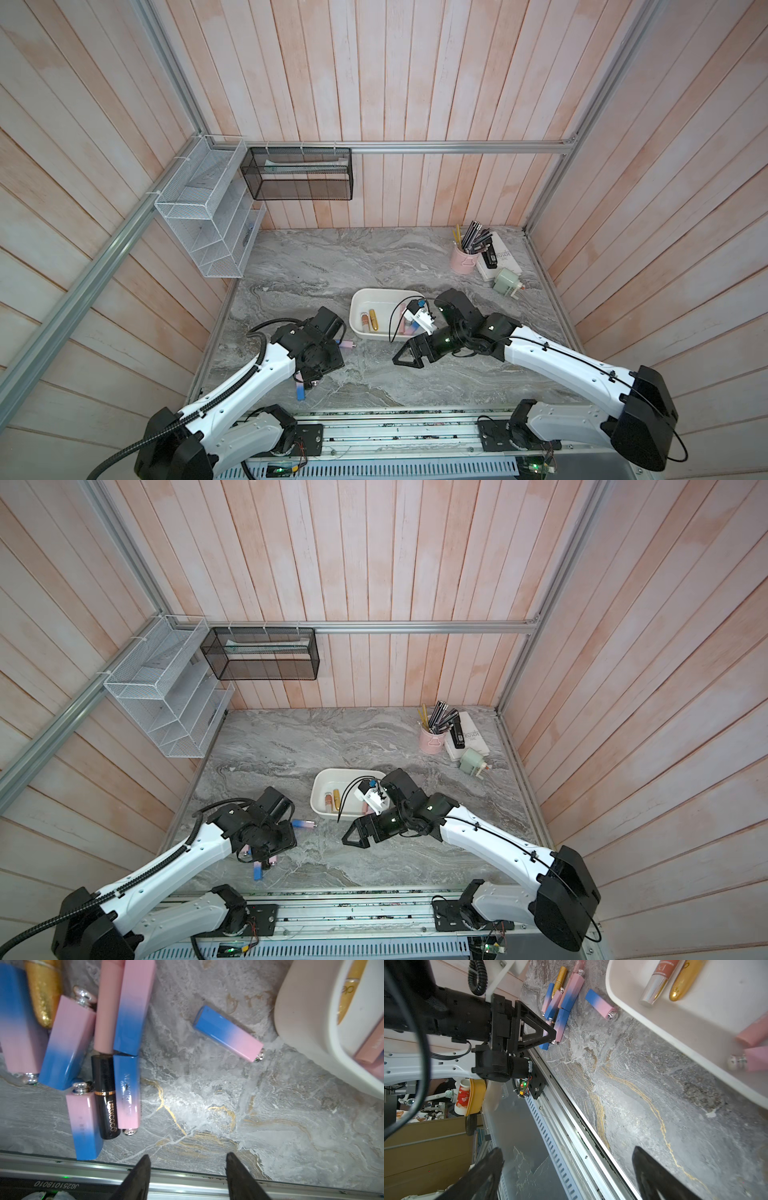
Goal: Put the lipstick into the storage box
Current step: Pick up the lipstick at the center of the board.
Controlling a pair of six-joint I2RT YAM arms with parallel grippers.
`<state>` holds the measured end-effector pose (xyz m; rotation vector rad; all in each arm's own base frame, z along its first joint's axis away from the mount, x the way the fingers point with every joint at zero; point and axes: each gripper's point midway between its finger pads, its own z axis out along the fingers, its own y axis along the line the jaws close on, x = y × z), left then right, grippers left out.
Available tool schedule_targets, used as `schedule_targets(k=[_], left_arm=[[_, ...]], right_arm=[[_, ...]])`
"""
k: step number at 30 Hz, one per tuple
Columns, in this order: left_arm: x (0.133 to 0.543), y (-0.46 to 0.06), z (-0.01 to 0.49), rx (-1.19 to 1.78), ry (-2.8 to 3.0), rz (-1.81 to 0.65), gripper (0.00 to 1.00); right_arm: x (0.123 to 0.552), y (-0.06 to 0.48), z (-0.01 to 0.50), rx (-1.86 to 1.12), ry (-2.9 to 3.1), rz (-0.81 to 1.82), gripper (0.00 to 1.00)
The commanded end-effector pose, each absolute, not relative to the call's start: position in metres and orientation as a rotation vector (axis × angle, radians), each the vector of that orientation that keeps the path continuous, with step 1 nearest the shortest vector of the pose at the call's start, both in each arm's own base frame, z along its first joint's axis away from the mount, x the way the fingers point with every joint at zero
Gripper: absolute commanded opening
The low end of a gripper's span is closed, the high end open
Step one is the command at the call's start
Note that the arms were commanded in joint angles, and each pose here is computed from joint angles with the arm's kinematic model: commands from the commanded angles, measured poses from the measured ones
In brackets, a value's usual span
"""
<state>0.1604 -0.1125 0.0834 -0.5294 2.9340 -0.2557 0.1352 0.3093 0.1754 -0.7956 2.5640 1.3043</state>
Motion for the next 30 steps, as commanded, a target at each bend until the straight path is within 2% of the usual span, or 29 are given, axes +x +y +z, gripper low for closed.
schedule_targets(k=[1,15,20,30], left_arm=[[0.154,-0.102,0.074,-0.63,2.916,-0.212,0.6],[0.158,-0.087,0.051,-0.684,2.882,-0.078,0.61],[0.163,-0.079,0.049,-0.692,2.873,-0.002,0.64],[0.176,-0.08,0.043,-0.683,2.882,0.012,0.64]], right_arm=[[0.133,0.317,0.18,-0.805,2.54,1.313,0.98],[0.123,0.314,0.182,-0.808,2.532,1.304,0.98],[0.123,0.313,0.181,-0.814,2.53,1.297,0.98],[0.129,0.304,0.177,-0.813,2.53,1.297,0.98]])
